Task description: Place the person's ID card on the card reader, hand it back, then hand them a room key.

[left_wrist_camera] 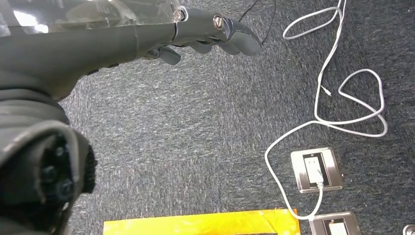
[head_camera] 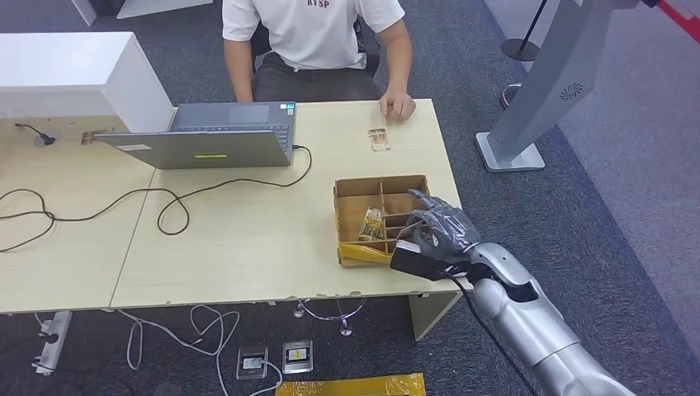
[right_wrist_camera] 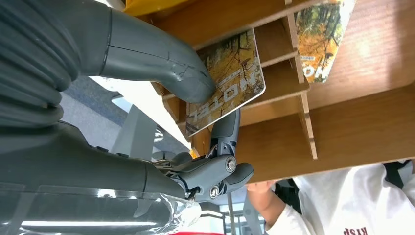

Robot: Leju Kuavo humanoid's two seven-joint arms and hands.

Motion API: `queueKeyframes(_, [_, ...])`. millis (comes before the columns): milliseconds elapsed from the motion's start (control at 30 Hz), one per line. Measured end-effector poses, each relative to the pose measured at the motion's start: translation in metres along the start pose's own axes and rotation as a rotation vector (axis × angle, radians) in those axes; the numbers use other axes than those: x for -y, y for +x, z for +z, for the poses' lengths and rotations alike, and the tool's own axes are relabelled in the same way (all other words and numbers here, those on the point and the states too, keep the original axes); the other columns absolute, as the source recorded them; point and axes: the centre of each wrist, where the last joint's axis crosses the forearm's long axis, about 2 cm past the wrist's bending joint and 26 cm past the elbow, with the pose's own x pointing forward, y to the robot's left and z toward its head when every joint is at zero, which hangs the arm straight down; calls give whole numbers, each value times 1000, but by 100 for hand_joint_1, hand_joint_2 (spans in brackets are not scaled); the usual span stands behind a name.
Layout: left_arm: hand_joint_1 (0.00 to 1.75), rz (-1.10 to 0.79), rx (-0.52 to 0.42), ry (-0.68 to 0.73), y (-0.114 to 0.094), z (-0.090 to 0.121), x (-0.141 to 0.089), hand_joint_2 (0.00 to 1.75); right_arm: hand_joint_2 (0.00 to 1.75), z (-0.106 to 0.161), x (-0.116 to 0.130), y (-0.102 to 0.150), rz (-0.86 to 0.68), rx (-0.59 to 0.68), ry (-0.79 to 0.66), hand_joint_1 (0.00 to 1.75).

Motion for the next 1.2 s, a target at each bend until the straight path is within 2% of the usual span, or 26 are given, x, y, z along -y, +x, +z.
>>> queueKeyframes(133, [0,-1,0,4,0,0,0,0,175,-4,7,1,9,7,-30,175])
queueKeyframes(233, [0,-1,1,6,0,0,0,0,175,-11,24,0,29,20,-84,175])
queueKeyframes(467, [0,1,12,11,0,0,1,0,175,-32,106,-11,99,34,-276,175])
queueKeyframes(633, [0,2,20,10,1,0,1,0,175,-40,152,-19,134,26,-365,175])
queueKeyframes(800, [0,-8,38,-5,4,0,2,0,175,-48,210,-27,177,21,-447,175])
queueKeyframes(1100, [0,-25,46,-39,12,-7,-3,0,175,-60,242,-29,214,24,-448,175])
queueKeyframes(1200, [0,-33,51,-47,15,-9,-4,0,175,-67,246,-28,220,17,-426,175])
